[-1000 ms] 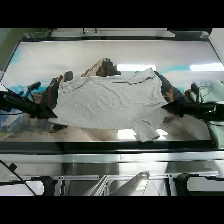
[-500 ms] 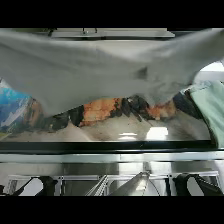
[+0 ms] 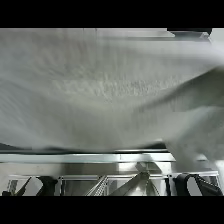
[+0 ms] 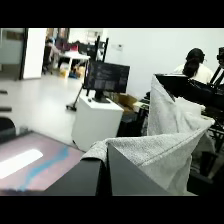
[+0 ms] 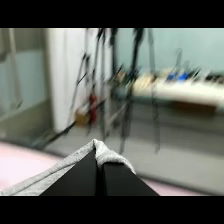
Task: Fold the shirts.
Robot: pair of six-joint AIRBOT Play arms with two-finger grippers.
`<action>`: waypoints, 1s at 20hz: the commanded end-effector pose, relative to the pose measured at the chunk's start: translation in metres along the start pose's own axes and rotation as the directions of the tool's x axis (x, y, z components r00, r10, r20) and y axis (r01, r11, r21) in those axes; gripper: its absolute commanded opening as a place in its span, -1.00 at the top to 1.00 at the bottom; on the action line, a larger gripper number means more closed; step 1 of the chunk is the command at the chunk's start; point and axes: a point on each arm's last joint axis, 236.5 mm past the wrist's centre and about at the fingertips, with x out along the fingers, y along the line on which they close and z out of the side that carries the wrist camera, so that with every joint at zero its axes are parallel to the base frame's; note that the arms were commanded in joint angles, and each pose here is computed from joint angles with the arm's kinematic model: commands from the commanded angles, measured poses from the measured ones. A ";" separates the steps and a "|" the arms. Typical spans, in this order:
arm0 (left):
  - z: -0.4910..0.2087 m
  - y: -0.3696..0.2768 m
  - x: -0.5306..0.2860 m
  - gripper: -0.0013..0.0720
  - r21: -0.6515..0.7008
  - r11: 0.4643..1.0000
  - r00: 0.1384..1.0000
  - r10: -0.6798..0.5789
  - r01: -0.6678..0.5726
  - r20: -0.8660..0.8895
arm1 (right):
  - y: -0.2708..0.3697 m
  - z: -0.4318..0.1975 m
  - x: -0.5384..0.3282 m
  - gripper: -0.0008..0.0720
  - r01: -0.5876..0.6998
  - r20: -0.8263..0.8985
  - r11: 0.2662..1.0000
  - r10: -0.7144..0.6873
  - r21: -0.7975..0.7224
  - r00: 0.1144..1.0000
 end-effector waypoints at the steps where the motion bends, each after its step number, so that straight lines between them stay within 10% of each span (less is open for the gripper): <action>1: -0.094 0.100 0.019 0.91 -0.308 0.936 0.969 0.103 -0.171 -0.225 | -0.023 -0.098 0.043 0.94 -0.119 -0.255 0.956 0.189 0.267 0.948; 11: -0.374 0.324 0.020 0.91 -0.604 0.585 0.791 0.110 -0.541 -0.602 | -0.110 -0.457 0.110 0.95 0.223 -0.559 0.655 0.361 0.721 0.746; 20: -0.411 0.407 0.014 0.94 -0.652 0.518 0.788 0.073 -0.553 -0.611 | -0.171 -0.523 0.168 0.95 0.239 -0.444 0.536 0.293 0.810 0.847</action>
